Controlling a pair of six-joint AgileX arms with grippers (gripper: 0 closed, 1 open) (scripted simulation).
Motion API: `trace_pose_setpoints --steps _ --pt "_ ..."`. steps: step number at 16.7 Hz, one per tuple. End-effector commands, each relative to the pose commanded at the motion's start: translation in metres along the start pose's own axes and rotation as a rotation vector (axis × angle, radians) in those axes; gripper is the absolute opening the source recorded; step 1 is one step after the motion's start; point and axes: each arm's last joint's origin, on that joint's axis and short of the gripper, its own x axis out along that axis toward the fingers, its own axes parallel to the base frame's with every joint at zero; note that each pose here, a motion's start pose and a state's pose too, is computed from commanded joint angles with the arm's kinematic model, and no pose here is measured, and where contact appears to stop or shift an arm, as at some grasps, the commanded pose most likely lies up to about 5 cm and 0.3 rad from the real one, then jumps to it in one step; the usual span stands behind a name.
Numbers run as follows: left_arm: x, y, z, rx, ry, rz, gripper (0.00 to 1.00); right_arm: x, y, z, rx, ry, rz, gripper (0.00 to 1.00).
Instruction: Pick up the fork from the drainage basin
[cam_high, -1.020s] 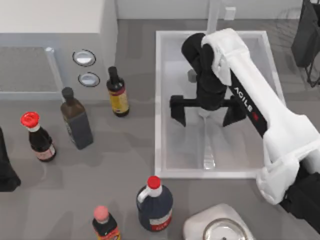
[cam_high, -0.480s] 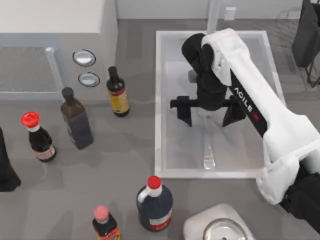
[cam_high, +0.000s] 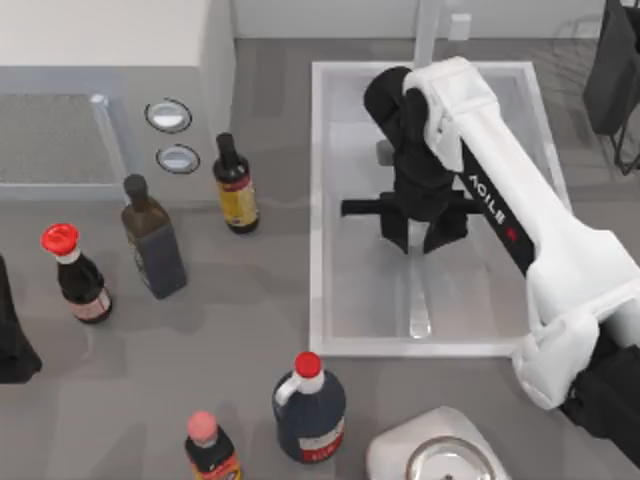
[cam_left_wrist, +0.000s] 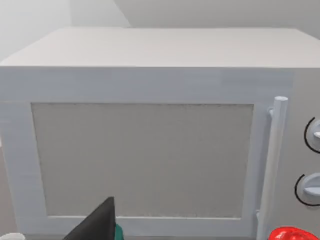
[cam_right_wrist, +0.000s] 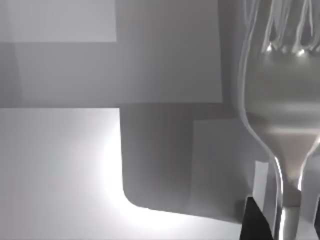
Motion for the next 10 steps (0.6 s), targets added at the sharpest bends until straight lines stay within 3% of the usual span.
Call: trace_pose_setpoints --steps 7,8,10 --pt "0.000 0.000 0.000 0.000 0.000 0.000 1.00 0.000 0.000 0.000 0.000 0.000 0.000 0.00" --pt "0.000 0.000 0.000 0.000 0.000 0.000 1.00 -0.023 -0.001 0.004 -0.010 -0.049 0.000 0.00" --pt "0.000 0.000 0.000 0.000 0.000 0.000 1.00 -0.027 -0.001 0.005 -0.010 -0.051 0.001 0.00"
